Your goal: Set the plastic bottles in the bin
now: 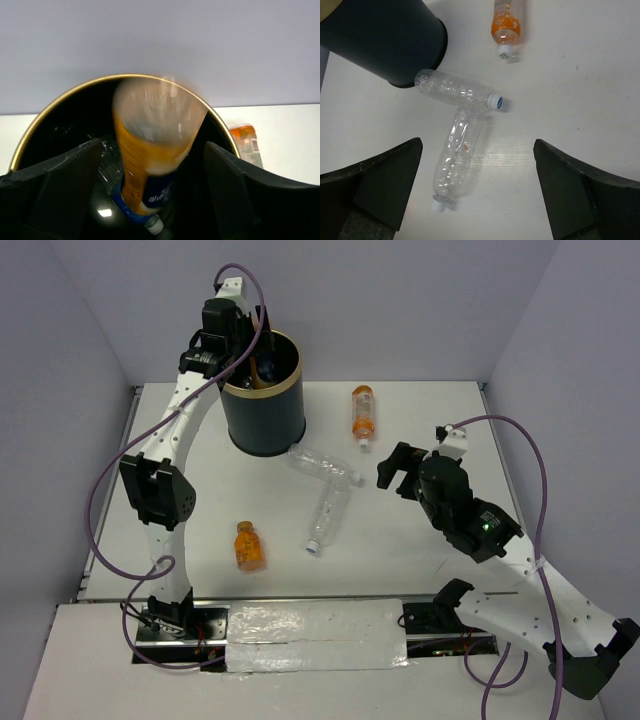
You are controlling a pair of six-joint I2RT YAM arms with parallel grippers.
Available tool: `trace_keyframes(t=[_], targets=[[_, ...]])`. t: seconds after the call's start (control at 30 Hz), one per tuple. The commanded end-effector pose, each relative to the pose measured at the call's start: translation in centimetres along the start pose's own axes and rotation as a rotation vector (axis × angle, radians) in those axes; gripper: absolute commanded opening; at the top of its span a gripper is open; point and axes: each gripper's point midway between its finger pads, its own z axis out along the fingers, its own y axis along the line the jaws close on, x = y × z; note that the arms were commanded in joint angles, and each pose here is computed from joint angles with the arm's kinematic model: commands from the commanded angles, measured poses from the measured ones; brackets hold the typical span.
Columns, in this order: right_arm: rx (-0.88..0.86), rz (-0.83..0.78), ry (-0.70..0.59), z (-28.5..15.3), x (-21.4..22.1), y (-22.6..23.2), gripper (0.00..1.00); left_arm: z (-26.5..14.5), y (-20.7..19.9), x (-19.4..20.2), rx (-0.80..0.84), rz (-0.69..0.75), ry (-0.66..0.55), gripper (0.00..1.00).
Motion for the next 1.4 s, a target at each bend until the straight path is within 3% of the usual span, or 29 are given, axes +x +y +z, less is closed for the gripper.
trace_keyframes(t=[0.0, 0.17, 0.23, 0.33, 0.37, 0.43, 0.5, 0.53, 0.57, 0.73, 0.93, 1.17, 1.37], targets=[[0.016, 0.012, -0.025, 0.1, -0.7, 0.0, 1.0, -3.6, -2.1, -4.9, 0.053, -0.01, -0.108, 0.96], [0.006, 0.006, -0.013, 0.6, -0.2, 0.3, 1.0, -8.8, -3.5, -8.0, 0.025, 0.022, -0.16, 1.0], [0.002, 0.006, -0.002, 1.0, 0.1, 0.5, 1.0, -10.6, -3.6, -7.1, -0.013, 0.025, -0.137, 0.99], [-0.009, 0.014, 0.034, 1.7, 1.4, 0.9, 1.0, -17.1, -3.8, -7.2, -0.005, -0.004, -0.158, 0.99], [-0.017, 0.018, 0.063, 2.0, 2.3, 1.1, 1.0, -16.9, -3.4, -3.7, -0.015, 0.008, -0.088, 0.99], [-0.029, 0.023, 0.089, 2.3, 3.2, 1.4, 1.0, -20.5, -3.3, -3.4, -0.004, -0.029, -0.11, 0.98], [-0.033, 0.026, 0.143, 2.8, 5.0, 1.5, 1.0, -21.3, -2.2, 1.4, -0.034, -0.036, -0.009, 0.99], [-0.035, 0.039, 0.164, 3.0, 5.7, 1.6, 1.0, -22.9, -1.3, 1.9, -0.063, -0.108, -0.005, 0.99], [-0.05, 0.064, 0.189, 3.3, 6.9, 1.9, 1.0, -23.4, 0.6, 5.5, -0.139, -0.109, 0.094, 0.99], [-0.097, 0.092, 0.363, 4.6, 13.2, 3.9, 1.0, -28.1, 5.1, 11.6, -0.327, -0.197, 0.187, 0.99], [-0.164, 0.17, 0.472, 6.9, 17.0, 6.6, 1.0, -29.1, 8.3, 17.9, -0.42, -0.279, 0.369, 0.99], [-0.192, 0.214, 0.579, 9.4, 20.4, 8.8, 1.0, -29.0, 8.0, 16.7, -0.382, -0.303, 0.323, 0.99], [-0.124, 0.248, 0.612, 11.0, 23.2, 7.5, 1.0, -28.3, 7.3, 16.6, -0.335, -0.328, 0.336, 0.98]])
